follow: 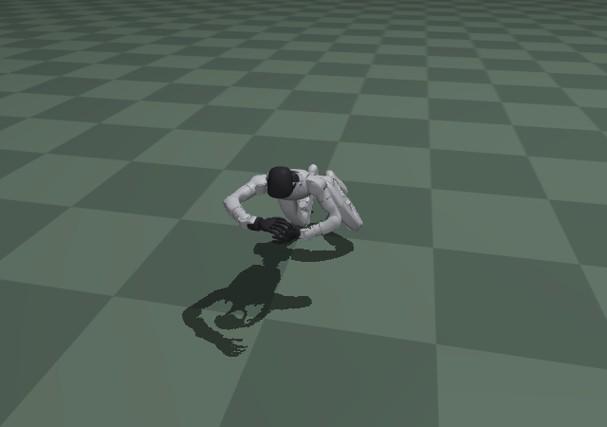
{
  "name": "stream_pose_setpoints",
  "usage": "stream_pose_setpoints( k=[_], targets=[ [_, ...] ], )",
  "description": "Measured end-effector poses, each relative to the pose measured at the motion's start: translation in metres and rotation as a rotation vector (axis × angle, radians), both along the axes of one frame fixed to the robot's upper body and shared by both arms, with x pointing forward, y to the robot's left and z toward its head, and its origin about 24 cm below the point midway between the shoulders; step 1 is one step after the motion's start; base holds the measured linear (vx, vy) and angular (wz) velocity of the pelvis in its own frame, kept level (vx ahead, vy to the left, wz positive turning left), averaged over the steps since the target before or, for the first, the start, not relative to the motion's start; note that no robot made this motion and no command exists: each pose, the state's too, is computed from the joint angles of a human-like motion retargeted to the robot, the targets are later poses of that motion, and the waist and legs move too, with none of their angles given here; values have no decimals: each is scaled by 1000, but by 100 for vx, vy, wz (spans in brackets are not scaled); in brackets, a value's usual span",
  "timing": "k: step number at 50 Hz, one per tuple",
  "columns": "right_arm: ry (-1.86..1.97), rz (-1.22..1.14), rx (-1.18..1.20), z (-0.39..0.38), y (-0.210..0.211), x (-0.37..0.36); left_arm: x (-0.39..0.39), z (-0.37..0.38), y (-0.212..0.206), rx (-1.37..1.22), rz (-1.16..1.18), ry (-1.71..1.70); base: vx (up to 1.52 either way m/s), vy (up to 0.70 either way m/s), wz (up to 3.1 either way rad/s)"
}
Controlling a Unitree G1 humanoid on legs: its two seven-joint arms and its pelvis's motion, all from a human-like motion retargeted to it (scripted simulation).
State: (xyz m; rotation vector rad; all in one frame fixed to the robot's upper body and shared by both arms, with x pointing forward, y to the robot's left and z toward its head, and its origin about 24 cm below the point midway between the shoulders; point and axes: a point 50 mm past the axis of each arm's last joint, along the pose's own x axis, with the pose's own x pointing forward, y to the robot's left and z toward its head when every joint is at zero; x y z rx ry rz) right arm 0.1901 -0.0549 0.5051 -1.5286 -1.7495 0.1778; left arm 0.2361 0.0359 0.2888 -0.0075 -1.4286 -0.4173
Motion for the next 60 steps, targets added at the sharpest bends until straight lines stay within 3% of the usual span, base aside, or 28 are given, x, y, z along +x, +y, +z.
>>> stream_pose_setpoints(
  k=[15,22,30,40,50,60],
  targets=[
    [-55,-93,52,-2,-15,14,-1,2,-5,-196,-104,128,-1,-9,32],
    [26,-114,75,-21,-19,39,18,-15,-6,-169,-96,276,11,7,-44],
    [140,-108,78,-49,-12,69,46,-23,26,-98,-18,388,17,20,-117],
    [198,12,15,-73,35,78,42,51,74,59,148,72,7,26,-141],
    [177,325,37,-75,84,38,9,157,103,183,456,-324,-12,14,-163],
    [200,494,63,-84,86,20,-2,167,106,205,416,-331,2,4,-82]
  ],
)
